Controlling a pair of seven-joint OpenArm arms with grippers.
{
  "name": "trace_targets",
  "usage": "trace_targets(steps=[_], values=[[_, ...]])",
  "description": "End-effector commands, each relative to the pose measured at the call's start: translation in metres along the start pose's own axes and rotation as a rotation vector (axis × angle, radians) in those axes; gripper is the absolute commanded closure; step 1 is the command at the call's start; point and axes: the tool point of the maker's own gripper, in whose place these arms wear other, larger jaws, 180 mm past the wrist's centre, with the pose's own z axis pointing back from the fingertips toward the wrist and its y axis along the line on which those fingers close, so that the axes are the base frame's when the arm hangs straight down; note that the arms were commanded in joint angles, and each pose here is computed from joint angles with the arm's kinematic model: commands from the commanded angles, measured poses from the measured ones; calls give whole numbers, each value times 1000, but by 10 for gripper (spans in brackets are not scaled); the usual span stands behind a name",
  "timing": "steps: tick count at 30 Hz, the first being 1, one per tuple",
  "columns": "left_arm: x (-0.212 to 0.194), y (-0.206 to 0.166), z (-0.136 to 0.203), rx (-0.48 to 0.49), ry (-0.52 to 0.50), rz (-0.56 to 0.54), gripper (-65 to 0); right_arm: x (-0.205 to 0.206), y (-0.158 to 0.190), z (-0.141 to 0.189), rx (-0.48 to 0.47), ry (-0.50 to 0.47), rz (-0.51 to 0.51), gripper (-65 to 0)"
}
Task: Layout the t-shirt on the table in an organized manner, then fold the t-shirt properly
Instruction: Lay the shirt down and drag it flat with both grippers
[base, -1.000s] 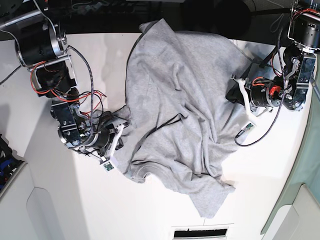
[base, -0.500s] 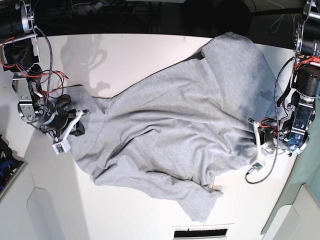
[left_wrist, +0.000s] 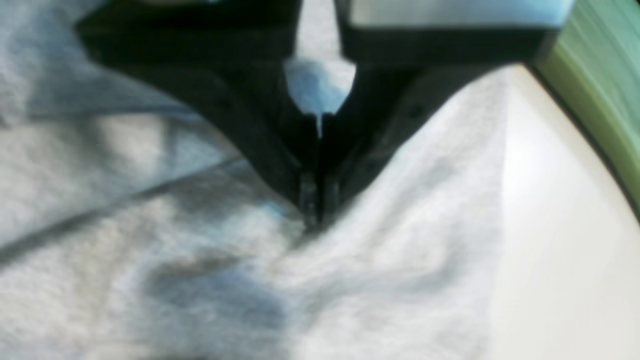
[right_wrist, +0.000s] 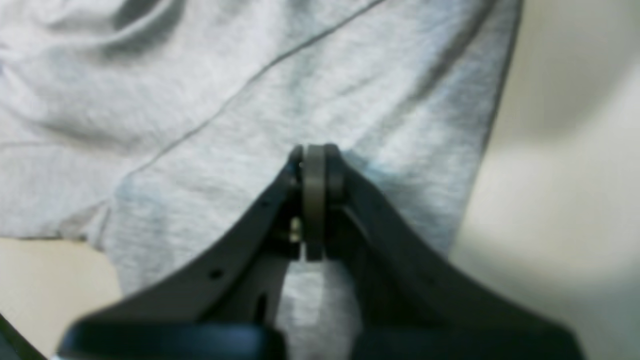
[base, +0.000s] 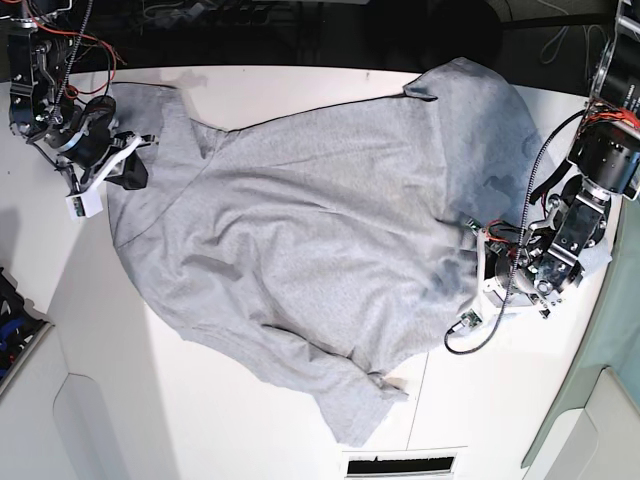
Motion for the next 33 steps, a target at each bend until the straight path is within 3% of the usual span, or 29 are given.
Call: trace_targets(steps=[1, 7, 13, 19, 24, 29, 33], values=[[15, 25, 14, 47, -52, 4, 0, 49, -4, 7, -3, -135, 14, 0], [-1, 31, 39, 67, -61, -43, 0, 136, 9, -15, -5, -274, 50, 0], [-42, 27, 40, 82, 18, -18, 0, 183, 25, -62, 7, -249, 109, 0], [-94, 2, 39, 32, 92, 51, 0, 147, 42, -109, 20, -42, 247, 0], [-135, -26, 34, -24, 151, 27, 0, 116, 24, -114, -26, 66, 335, 0], [-153, -18, 27, 23, 201, -114, 0, 108, -19, -97, -83, 77, 298, 0], [-127, -13, 19, 18, 158, -121, 0, 81, -49, -82, -115, 119, 250, 0]])
